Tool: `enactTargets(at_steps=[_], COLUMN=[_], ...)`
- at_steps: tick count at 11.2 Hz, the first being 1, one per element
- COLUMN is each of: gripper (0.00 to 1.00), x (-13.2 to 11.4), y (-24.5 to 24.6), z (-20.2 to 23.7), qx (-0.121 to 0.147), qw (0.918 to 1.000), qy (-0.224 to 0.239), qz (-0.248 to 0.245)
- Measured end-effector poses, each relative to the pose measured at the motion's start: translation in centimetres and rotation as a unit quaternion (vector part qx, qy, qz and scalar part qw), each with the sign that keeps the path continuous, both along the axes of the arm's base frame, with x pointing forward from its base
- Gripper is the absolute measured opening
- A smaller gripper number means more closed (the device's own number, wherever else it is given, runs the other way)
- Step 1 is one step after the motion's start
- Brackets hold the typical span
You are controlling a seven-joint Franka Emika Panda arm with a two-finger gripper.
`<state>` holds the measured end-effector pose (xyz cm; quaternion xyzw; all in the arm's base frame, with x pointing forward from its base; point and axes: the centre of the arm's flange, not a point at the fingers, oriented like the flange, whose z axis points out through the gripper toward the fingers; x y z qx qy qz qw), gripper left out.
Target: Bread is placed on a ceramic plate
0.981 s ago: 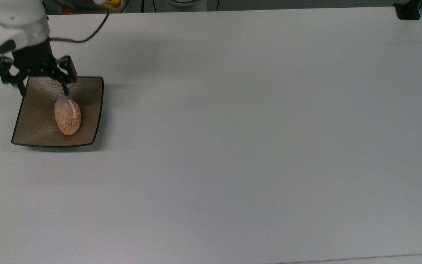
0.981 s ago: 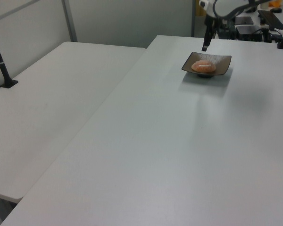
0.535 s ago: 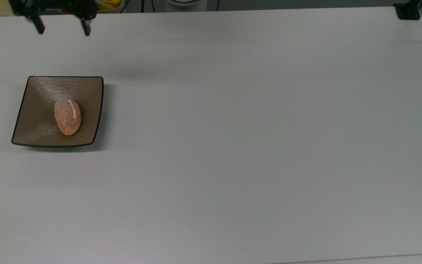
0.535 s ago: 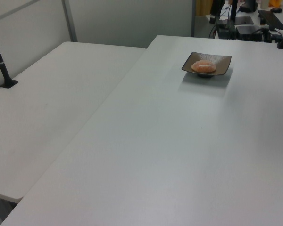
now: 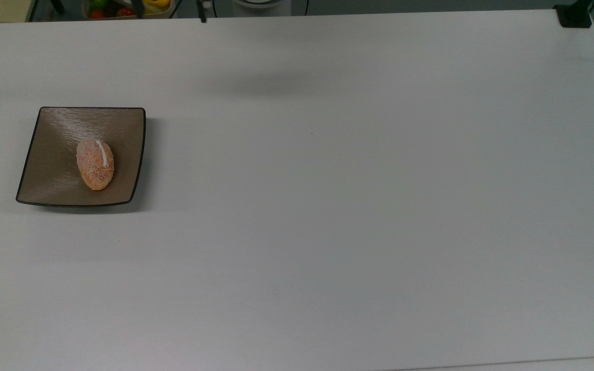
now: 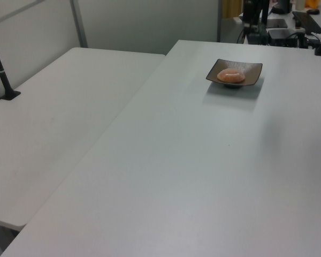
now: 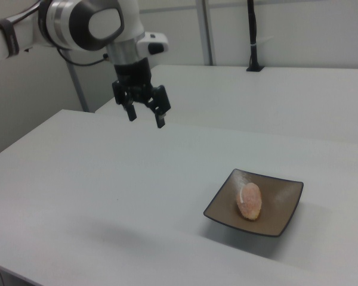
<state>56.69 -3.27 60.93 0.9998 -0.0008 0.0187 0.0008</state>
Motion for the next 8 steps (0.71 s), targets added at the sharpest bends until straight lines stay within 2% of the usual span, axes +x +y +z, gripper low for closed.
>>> enactTargets(at_steps=[3,8], gripper=[1.00,1.00], x=[-0.4,-1.0], y=[2.0,1.7], z=[-2.0,-1.7], qx=[0.000,0.001], qw=[0.9999,0.9999], qy=[-0.003,-0.006], qz=[0.014,0.011])
